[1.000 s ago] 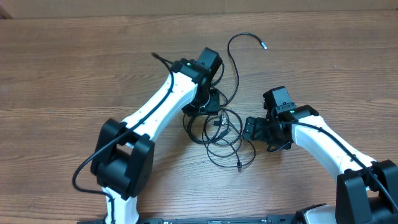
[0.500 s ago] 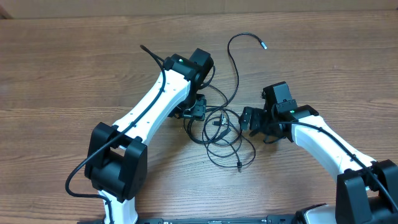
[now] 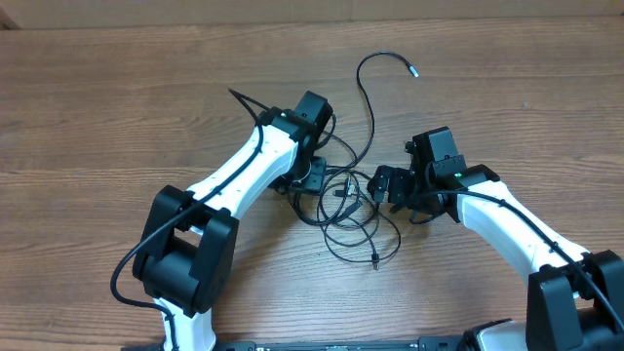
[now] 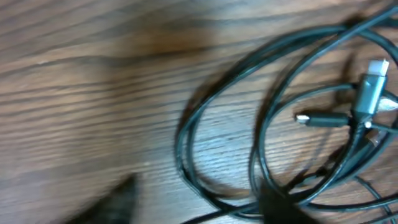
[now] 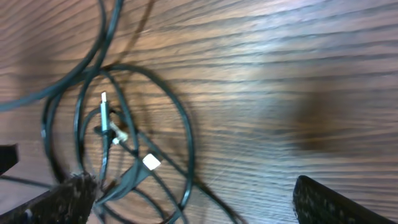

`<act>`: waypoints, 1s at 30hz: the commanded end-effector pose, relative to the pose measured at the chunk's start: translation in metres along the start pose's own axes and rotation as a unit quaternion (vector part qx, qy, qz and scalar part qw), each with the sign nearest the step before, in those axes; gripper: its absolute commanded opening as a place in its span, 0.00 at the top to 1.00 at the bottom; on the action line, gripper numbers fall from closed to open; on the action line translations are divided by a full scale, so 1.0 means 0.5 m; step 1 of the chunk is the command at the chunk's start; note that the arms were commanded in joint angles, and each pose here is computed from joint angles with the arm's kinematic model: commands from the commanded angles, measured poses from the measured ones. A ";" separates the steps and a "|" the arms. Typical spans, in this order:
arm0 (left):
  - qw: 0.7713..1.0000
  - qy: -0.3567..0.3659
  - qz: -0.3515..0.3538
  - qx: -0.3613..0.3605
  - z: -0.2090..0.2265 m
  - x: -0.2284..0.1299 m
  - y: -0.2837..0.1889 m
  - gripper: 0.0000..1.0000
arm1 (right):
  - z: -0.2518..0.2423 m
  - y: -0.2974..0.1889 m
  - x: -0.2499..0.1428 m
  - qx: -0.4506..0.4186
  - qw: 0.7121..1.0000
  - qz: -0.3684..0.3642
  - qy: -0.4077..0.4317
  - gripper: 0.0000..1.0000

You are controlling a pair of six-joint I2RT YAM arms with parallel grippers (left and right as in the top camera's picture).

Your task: Untangle cables

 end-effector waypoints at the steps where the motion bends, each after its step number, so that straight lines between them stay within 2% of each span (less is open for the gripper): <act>1: 0.996 0.066 0.011 -0.063 -0.041 -0.013 -0.017 0.96 | 0.036 -0.005 -0.003 0.054 0.998 0.015 0.002 0.00; 6: 0.991 0.085 -0.047 -0.090 -0.064 0.021 -0.119 0.96 | 0.073 -0.011 -0.016 0.111 0.993 0.035 0.000 0.00; 12: 0.971 0.099 -0.171 -0.134 -0.091 0.056 -0.326 0.96 | 0.084 -0.014 -0.021 0.128 0.991 0.042 0.001 0.00; 17: 0.940 0.109 -0.276 -0.171 -0.099 0.057 -0.492 0.96 | 0.086 -0.014 -0.013 0.131 0.991 0.034 -0.003 0.00; 22: 0.895 0.117 -0.379 -0.206 -0.102 0.046 -0.635 0.96 | 0.087 -0.015 -0.012 0.131 0.991 0.033 -0.003 0.00; 27: 0.856 0.121 -0.450 -0.226 -0.098 0.034 -0.728 0.96 | 0.088 -0.015 -0.013 0.132 0.991 0.033 -0.004 0.00; 30: 0.847 0.121 -0.464 -0.230 -0.097 0.032 -0.747 0.96 | 0.088 -0.015 -0.013 0.132 0.991 0.034 -0.004 0.00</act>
Point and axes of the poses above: each gripper's point midway between its finger pads, its own y axis out along the fingers, its own z axis along the line the jaws close on, x = y × z, the point moved 1 cm from there along -y, back along the fingers, and after that the axes turned 7 degrees about -y, right-handed, at the moved point
